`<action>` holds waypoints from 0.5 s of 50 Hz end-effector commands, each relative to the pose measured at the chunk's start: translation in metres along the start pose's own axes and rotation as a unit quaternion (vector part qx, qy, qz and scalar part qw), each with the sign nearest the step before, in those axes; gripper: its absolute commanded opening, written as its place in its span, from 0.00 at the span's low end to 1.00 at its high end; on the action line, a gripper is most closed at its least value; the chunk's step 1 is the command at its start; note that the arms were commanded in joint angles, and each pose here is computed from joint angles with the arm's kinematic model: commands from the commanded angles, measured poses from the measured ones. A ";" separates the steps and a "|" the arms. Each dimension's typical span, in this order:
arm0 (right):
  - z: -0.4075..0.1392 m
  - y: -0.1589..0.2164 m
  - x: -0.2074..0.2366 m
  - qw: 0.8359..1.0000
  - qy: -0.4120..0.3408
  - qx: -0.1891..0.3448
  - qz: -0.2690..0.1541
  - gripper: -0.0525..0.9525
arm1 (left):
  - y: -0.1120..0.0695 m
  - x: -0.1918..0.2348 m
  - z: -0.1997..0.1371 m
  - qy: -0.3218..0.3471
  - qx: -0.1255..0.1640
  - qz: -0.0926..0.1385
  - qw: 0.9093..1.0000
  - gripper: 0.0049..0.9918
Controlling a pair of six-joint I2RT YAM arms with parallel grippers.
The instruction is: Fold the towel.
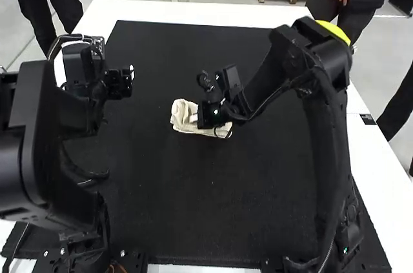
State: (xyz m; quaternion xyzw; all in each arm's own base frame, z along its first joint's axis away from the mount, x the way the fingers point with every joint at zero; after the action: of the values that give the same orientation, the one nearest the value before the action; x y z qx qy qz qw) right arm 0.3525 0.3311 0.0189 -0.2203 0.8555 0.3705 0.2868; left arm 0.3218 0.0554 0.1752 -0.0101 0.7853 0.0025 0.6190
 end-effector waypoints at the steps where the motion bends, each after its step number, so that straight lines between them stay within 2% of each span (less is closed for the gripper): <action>1: 0.012 -0.002 0.019 1.000 0.017 0.008 -0.009 0.02 | -0.001 -0.012 -0.006 -0.019 0.004 -0.001 1.000 0.97; 8: 0.010 -0.005 0.019 1.000 0.017 0.006 -0.004 0.02 | -0.002 -0.015 -0.009 -0.023 0.006 0.000 1.000 0.97; 25: -0.064 0.042 -0.081 0.995 -0.091 -0.034 0.007 0.02 | -0.003 -0.024 -0.014 -0.033 0.008 -0.001 0.999 0.97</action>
State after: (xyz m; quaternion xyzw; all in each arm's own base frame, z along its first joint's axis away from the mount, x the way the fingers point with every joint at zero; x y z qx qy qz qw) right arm 0.3570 0.3270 0.0664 -0.2014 0.8435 0.3884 0.3115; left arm 0.3151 0.0516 0.1862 -0.0056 0.7796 -0.0028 0.6263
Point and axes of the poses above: each hand's point on the last joint's axis, 136 mm out from that joint toward the fingers, its own z axis out along the fingers, its own y axis along the line the jaws close on, x = y × z, the point moved 4 cm from there along -z, back along the fingers, and after that the axes turned 2 degrees about z, right-handed, at the moved point
